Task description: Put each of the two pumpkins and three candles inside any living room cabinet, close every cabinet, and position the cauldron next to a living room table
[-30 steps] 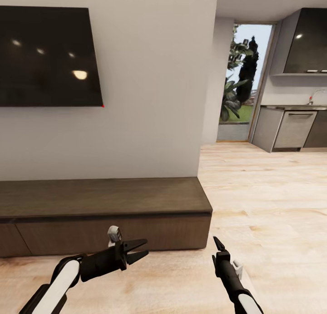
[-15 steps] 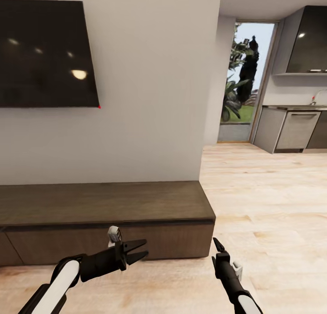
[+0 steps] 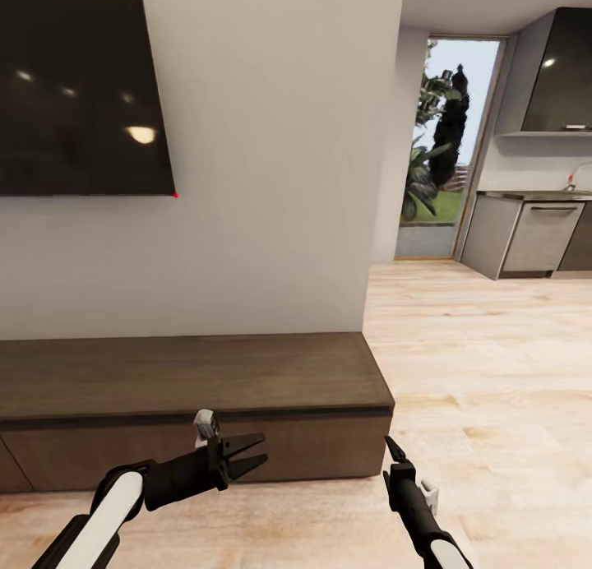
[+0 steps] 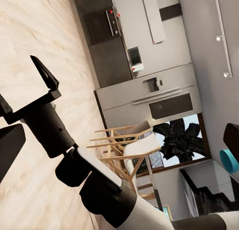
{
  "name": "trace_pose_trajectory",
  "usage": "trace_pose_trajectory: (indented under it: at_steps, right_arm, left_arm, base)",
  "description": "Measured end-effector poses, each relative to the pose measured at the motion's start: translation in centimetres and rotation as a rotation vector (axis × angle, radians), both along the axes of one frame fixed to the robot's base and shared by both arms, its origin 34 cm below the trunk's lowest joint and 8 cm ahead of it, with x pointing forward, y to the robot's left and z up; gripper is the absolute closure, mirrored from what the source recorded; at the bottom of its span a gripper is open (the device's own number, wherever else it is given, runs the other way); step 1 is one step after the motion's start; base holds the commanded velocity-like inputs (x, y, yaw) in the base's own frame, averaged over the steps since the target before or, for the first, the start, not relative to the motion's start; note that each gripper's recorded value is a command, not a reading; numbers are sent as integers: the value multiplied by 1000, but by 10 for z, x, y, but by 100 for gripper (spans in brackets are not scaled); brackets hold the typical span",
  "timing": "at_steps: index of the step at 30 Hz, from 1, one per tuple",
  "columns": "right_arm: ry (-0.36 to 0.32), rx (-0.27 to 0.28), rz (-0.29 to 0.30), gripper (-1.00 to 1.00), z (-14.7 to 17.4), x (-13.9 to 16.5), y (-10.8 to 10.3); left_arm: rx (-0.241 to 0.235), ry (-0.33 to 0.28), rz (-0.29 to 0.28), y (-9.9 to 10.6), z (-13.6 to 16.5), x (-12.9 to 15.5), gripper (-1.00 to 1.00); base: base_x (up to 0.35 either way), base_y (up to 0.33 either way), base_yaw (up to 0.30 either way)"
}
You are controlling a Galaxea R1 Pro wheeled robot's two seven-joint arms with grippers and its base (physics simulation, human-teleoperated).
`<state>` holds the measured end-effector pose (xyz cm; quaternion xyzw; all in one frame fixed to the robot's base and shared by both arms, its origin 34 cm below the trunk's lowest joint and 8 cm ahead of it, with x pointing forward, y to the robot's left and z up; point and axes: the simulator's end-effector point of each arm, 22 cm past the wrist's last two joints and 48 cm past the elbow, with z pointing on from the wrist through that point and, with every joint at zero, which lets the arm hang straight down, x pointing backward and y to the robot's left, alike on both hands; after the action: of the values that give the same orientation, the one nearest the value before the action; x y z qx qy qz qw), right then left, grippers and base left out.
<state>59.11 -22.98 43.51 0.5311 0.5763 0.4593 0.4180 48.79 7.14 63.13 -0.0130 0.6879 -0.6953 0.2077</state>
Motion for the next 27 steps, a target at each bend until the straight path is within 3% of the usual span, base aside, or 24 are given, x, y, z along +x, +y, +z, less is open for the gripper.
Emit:
trace_pose_trajectory:
  at_steps: [27]
  right_arm:
    - [19,1,0,-100,-7,-3,1]
  left_arm:
    - [6,-1,7,5,-1,0,-100]
  base:
    - [167,0,0]
